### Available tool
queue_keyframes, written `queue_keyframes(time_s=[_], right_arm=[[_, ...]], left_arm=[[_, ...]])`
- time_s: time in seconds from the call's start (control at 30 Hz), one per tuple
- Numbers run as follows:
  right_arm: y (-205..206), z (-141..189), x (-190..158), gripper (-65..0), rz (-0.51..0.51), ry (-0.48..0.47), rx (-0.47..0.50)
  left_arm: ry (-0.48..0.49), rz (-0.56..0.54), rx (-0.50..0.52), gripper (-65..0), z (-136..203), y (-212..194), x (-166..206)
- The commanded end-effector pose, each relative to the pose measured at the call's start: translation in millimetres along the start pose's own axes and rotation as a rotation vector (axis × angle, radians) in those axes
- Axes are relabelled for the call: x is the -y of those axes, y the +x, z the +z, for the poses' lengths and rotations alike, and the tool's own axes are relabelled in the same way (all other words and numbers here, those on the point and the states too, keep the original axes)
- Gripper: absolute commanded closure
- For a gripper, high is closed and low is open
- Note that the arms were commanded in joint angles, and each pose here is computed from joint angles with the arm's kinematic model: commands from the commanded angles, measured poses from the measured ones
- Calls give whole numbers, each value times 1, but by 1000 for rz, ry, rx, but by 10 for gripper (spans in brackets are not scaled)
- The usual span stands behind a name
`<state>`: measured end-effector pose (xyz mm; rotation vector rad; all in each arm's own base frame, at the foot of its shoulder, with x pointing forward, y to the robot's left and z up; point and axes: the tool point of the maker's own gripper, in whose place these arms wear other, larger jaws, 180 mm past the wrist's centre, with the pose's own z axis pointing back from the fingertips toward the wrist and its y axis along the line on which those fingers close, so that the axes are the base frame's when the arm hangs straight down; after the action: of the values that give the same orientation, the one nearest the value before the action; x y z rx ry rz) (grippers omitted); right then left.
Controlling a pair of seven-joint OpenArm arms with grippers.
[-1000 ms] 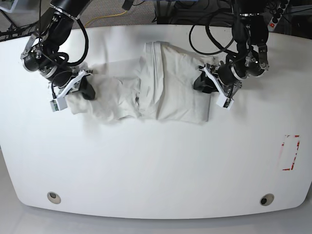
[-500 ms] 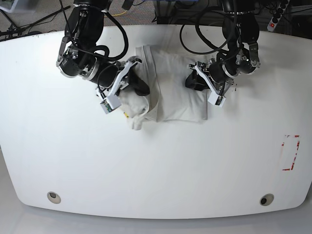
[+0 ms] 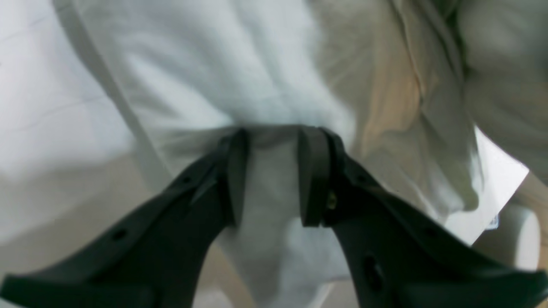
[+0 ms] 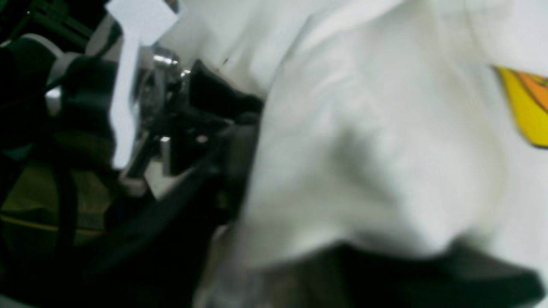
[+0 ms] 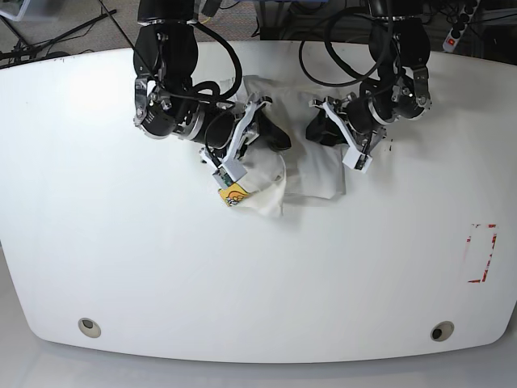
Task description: Fold the T-shirt properly
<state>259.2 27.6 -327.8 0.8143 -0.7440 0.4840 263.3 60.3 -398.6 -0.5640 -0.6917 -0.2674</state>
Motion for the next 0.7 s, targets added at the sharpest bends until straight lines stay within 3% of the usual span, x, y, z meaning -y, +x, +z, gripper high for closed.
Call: queue_keyframes(time_s=[0.0, 0.13, 0.33, 0.4, 0.53, 0.67], right_arm=[[20, 0, -4, -308, 19, 21, 70], [25, -2, -4, -404, 28, 20, 76], [17, -30, -21, -409, 39, 109, 12], [15, -43, -33, -409, 46, 155, -3], [11, -62, -63, -409, 66, 197, -42], [23, -59, -75, -409, 67, 202, -12]], left_arm=[[0, -43, 69, -183, 9, 22, 3], [33, -56, 122, -183, 23, 36, 1], [208, -77, 205, -181, 81, 47, -32], [288, -90, 202, -181, 105, 43, -53], [359, -166, 147, -181, 137, 28, -78], [444, -170, 121, -181, 163, 20, -101]])
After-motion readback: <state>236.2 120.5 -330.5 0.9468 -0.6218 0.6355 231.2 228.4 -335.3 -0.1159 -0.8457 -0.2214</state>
